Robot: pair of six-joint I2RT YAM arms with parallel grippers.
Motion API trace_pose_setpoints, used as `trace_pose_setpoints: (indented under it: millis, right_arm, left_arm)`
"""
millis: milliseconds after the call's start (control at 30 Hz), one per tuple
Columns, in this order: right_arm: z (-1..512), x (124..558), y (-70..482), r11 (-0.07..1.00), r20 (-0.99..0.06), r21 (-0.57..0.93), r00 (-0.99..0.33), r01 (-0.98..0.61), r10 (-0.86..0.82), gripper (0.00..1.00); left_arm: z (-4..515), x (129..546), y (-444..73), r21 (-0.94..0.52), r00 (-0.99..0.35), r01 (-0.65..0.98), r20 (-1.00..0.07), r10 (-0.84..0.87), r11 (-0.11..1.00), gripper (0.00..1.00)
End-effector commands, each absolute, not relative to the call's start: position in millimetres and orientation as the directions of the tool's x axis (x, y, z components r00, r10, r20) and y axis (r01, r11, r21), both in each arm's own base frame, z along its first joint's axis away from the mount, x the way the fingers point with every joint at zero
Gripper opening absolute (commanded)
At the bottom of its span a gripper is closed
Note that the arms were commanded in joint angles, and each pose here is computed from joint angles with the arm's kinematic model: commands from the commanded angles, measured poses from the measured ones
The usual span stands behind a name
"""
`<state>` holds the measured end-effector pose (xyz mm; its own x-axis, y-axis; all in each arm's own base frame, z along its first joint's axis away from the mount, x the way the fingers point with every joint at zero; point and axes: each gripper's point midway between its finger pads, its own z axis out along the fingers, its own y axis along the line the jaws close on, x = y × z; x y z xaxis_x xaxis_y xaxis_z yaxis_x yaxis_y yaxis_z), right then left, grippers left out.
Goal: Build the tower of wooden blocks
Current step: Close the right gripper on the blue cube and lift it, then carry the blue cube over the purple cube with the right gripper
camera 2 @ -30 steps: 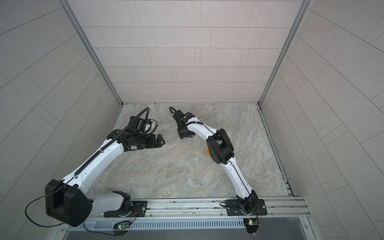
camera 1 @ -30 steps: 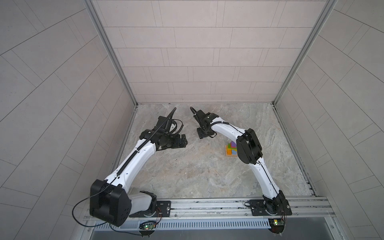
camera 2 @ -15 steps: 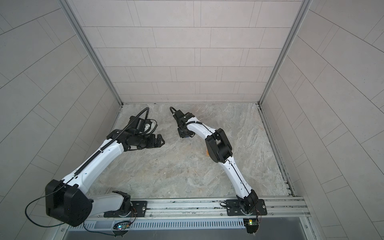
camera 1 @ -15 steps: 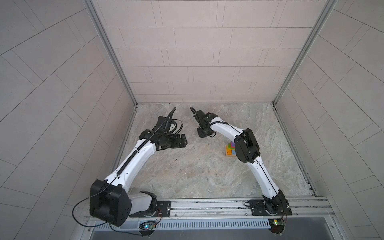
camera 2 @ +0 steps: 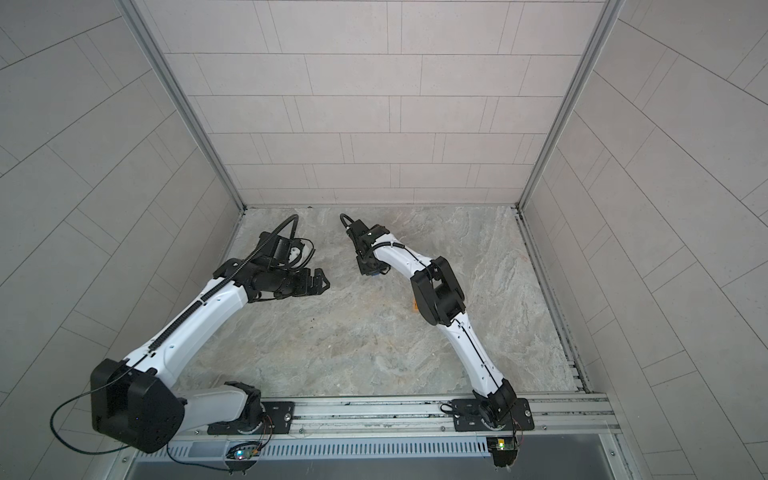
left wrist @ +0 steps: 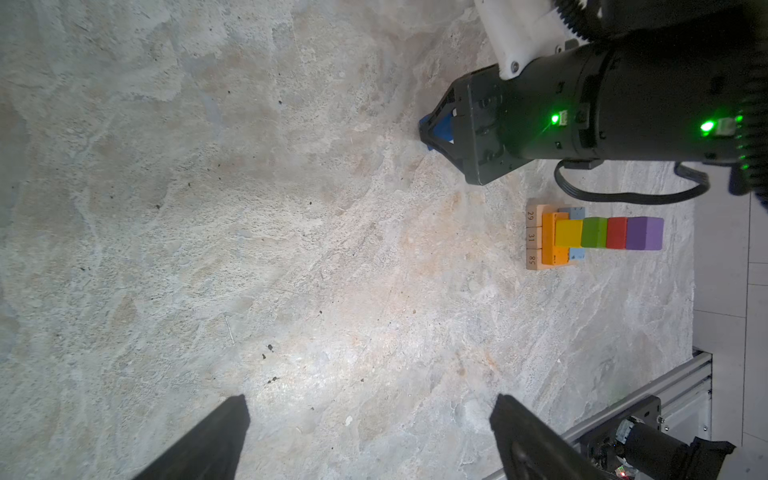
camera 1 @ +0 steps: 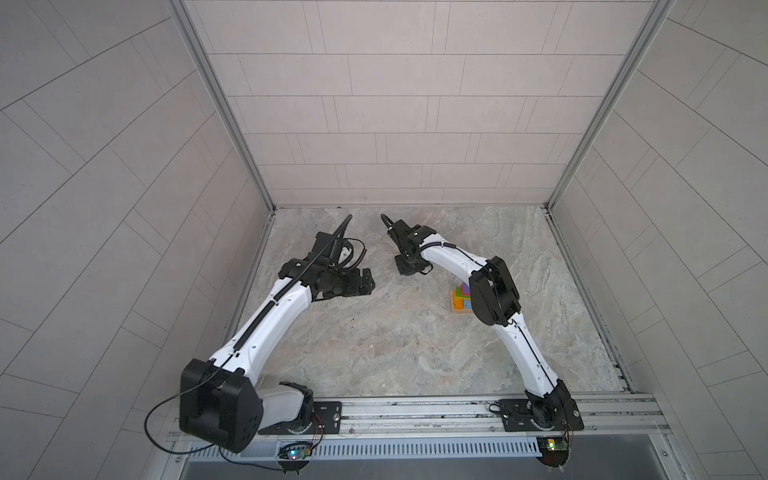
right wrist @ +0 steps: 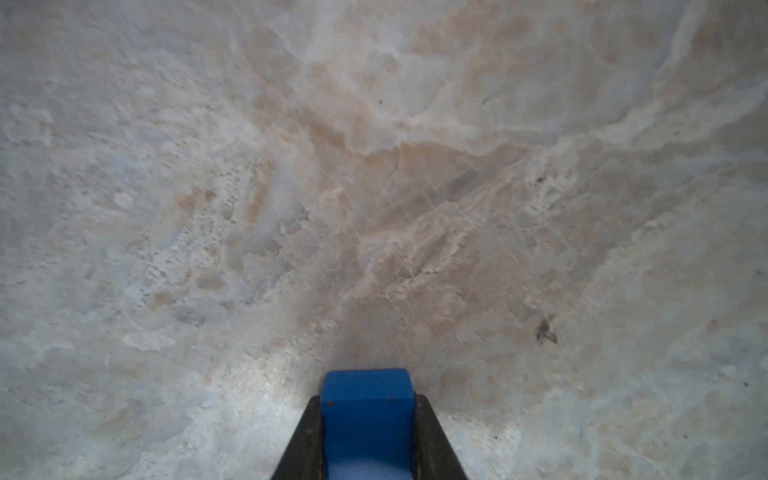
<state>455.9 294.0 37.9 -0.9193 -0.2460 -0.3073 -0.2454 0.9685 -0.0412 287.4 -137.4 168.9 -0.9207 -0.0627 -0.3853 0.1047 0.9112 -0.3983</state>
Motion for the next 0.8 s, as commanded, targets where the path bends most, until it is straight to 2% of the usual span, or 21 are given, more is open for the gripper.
trace_pose_setpoints:
  millis: [0, 467, 633, 767]
  right_arm:
    - [97.5, 449.7, 287.6, 0.978, -0.369, -0.032, -0.907, -0.206, -0.204, 0.02]
    - [186.1, 399.4, 234.4, 0.998, -0.444, -0.035, -0.894, -0.058, -0.068, 0.00]
    - [202.0, 373.3, 209.0, 0.999, -0.466, -0.036, -0.884, -0.023, -0.038, 0.00]
    - [199.7, 355.8, 190.5, 0.999, -0.446, -0.051, -0.895, -0.001, -0.024, 0.00]
  left_arm:
    - [169.0, 286.5, -136.1, -0.403, -0.918, 0.104, -0.390, -0.067, 0.909, 0.98]
    - [167.9, 287.0, -138.8, -0.420, -0.921, 0.105, -0.382, -0.071, 0.902, 0.98]
    - [168.0, 286.6, -141.3, -0.432, -0.925, 0.108, -0.373, -0.068, 0.896, 0.98]
    - [169.9, 286.2, -140.3, -0.428, -0.921, 0.110, -0.383, -0.070, 0.897, 0.98]
